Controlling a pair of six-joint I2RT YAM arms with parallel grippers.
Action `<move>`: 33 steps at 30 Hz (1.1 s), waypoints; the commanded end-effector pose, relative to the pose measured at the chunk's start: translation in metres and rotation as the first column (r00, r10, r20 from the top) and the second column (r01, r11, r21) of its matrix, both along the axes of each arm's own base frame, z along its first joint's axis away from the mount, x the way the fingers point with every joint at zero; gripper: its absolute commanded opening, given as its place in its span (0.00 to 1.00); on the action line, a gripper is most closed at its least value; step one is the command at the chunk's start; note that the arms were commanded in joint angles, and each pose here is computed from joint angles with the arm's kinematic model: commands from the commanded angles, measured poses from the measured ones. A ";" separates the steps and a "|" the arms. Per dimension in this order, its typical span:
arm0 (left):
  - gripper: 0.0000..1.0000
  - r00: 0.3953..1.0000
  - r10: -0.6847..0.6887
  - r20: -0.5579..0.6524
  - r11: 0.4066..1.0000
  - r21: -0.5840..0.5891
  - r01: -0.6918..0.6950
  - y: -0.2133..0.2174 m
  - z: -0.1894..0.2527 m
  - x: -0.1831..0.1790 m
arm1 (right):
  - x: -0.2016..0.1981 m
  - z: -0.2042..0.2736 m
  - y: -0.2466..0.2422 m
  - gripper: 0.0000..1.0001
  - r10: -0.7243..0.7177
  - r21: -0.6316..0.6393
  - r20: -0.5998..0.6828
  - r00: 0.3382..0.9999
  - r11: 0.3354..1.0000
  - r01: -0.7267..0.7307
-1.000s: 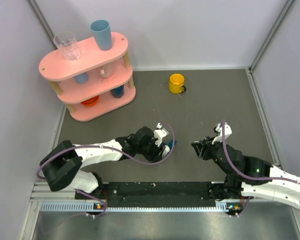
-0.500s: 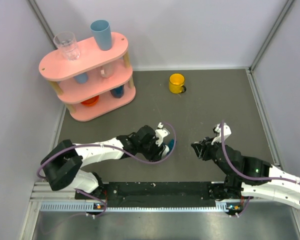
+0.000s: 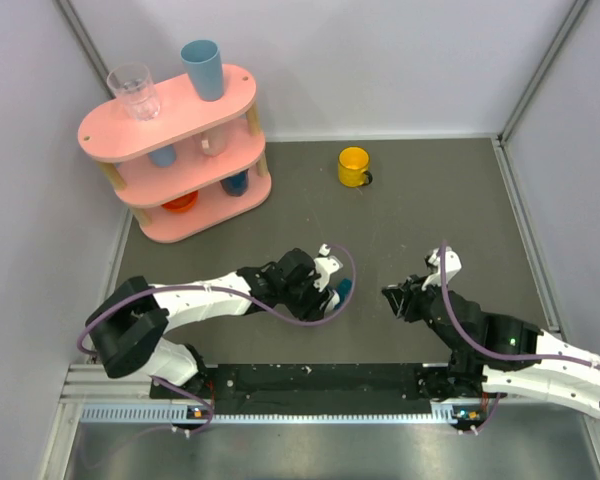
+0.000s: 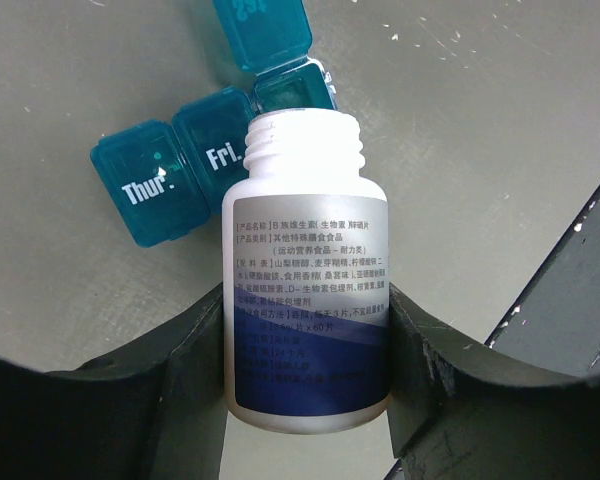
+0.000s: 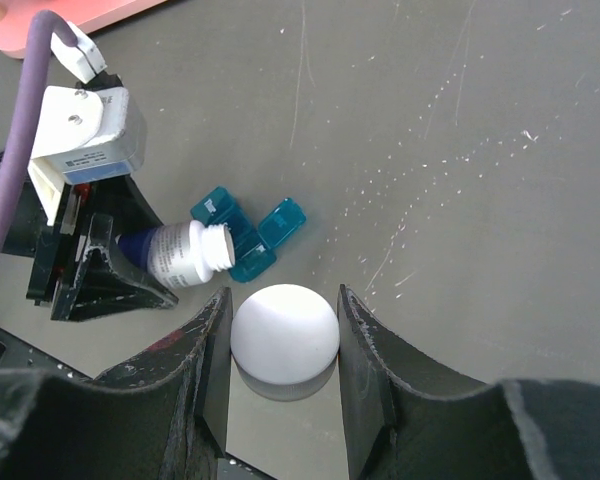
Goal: Sort the pills into containers
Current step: Pour the pill into the pill container.
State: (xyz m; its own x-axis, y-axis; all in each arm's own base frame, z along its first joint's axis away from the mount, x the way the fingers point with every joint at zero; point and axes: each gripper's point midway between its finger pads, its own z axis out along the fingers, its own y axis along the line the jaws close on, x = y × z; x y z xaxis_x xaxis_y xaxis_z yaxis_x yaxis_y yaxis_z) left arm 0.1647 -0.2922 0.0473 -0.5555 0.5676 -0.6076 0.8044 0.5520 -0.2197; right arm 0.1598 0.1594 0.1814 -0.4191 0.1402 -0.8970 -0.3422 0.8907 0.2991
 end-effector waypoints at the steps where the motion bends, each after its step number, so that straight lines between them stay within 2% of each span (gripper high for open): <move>1: 0.00 0.999 -0.014 0.042 1.000 -0.020 0.014 -0.011 0.014 0.009 | 0.001 0.005 0.001 0.00 -0.006 0.038 0.006 1.000 0.999 0.006; 33: 0.00 0.999 -0.025 0.036 0.999 0.036 0.024 -0.008 0.018 0.006 | 0.000 -0.001 0.000 0.00 -0.003 0.036 -0.003 1.000 0.999 0.003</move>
